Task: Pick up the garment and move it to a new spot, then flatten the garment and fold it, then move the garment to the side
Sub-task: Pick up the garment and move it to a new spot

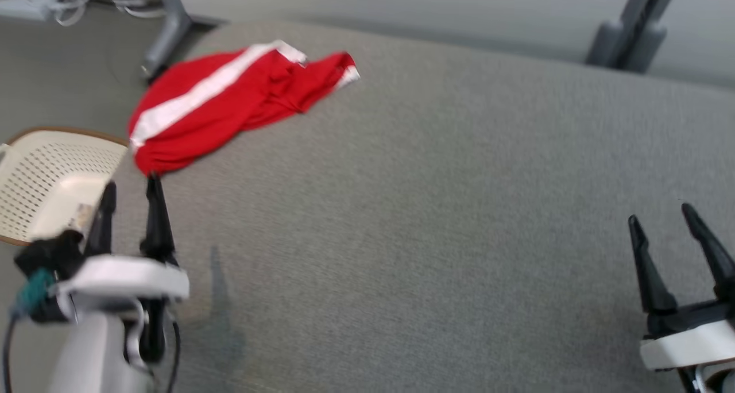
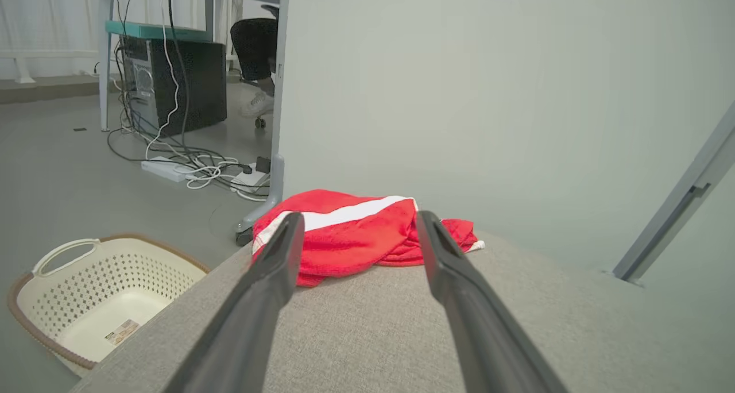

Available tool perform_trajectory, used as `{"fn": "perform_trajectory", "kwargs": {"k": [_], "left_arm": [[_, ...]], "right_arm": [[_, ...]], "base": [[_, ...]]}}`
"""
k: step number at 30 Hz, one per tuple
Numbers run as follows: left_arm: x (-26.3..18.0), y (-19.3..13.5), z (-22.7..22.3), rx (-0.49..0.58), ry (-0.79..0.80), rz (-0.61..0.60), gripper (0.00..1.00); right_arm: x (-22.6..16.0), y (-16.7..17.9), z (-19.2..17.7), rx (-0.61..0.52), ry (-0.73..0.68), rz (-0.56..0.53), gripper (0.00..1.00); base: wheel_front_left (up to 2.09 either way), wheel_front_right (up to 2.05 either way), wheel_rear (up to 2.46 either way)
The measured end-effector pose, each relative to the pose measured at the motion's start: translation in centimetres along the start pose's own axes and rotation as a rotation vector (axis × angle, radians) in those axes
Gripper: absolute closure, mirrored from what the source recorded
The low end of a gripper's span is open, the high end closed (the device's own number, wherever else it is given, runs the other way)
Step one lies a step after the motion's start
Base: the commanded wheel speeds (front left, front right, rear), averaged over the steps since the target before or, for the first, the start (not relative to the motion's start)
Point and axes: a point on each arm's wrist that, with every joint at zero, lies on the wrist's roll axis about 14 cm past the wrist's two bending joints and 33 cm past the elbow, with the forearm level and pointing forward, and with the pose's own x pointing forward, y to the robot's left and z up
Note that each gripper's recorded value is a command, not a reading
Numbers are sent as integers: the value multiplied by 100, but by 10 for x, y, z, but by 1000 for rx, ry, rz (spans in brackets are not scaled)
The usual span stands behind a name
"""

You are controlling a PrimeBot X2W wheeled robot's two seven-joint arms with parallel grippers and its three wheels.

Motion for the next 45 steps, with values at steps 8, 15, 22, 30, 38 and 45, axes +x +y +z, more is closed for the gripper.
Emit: {"fn": "perform_trajectory", "kwargs": {"k": [8,15,22,30,38,45], "left_arm": [[101,-14,-46,64,202,23,0],[145,-5,-117,120,408,120,0],[151,-1,-175,154,542,172,73],[161,-16,-166,112,473,90,100],[154,-124,-114,-2,284,-227,100],[51,-230,-44,-233,218,-607,100]], "right_arm": [[-3,-38,-54,18,113,-49,0],[-38,-79,-95,-23,251,-108,0],[-76,-109,-111,-36,341,-209,0],[-74,-100,-109,16,319,-233,0],[-65,-68,-92,108,254,-242,0],[-73,-34,-45,167,139,-269,0]], "base": [[0,0,0],[0,0,0],[0,0,0],[0,0,0],[0,0,0],[0,0,0]]}}
